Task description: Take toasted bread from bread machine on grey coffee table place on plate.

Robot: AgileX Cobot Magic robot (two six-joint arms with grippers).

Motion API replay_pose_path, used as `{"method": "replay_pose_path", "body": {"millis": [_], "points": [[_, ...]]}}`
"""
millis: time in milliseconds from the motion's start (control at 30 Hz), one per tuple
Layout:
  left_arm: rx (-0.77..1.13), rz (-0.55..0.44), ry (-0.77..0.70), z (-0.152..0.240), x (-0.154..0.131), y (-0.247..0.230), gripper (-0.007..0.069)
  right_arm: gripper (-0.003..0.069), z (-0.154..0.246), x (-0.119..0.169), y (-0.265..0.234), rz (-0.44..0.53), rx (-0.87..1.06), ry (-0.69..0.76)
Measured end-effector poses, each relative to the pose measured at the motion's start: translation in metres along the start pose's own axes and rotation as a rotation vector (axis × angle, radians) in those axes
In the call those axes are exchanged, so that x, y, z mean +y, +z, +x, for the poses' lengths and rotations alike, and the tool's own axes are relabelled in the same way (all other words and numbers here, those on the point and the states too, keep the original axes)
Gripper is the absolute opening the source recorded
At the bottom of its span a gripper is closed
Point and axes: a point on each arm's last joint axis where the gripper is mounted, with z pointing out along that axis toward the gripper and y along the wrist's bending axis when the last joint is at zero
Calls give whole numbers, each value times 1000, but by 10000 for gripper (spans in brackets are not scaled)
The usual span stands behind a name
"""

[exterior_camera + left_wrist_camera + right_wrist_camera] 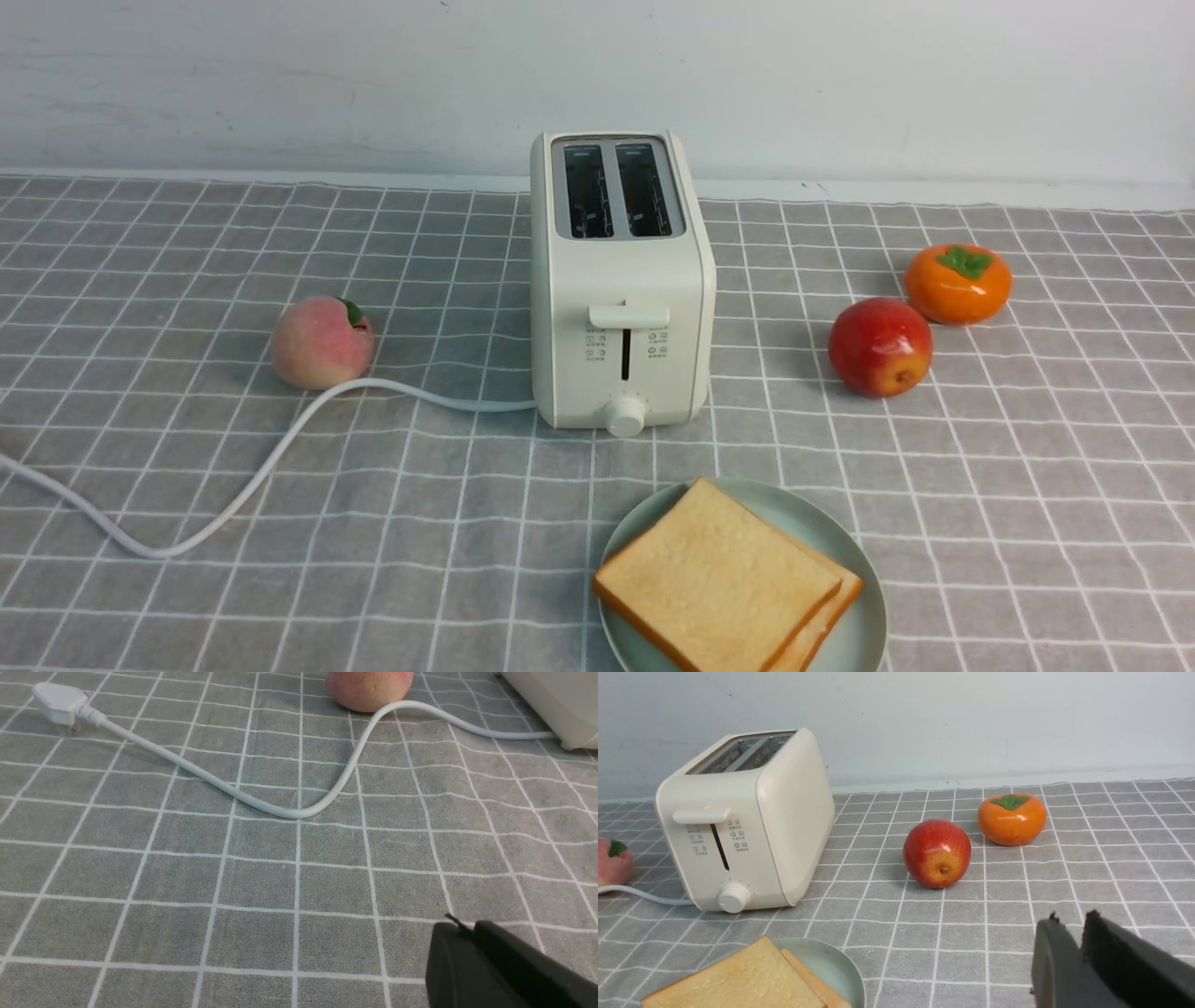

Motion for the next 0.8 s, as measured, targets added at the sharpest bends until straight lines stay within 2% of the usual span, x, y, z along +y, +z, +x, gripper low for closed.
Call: {"method": "replay_pose_path", "body": {"millis": [133, 300, 367, 467, 567, 633, 733, 800], "points": [[0, 0, 0, 0, 0, 0, 38, 97, 0, 0, 0, 2, 0, -7], [0, 0, 0, 0, 0, 0, 38, 102, 4, -4, 0, 41, 42, -120], [0, 0, 0, 0, 0, 0, 38, 106, 13, -9, -1, 80, 147, -206], [0, 0, 0, 0, 0, 0, 38, 106, 22, -14, -2, 125, 233, -254], [0, 0, 0, 0, 0, 0, 38, 106, 32, -20, -1, 190, 252, -221], [0, 0, 0, 0, 0, 0, 38, 106, 39, -23, -1, 234, 212, -141], [0, 0, 0, 0, 0, 0, 38, 108, 57, -26, 3, 267, 165, -25], [-2, 1, -1, 0, 0, 0, 38, 109, 65, -27, 5, 275, 170, 1]]}}
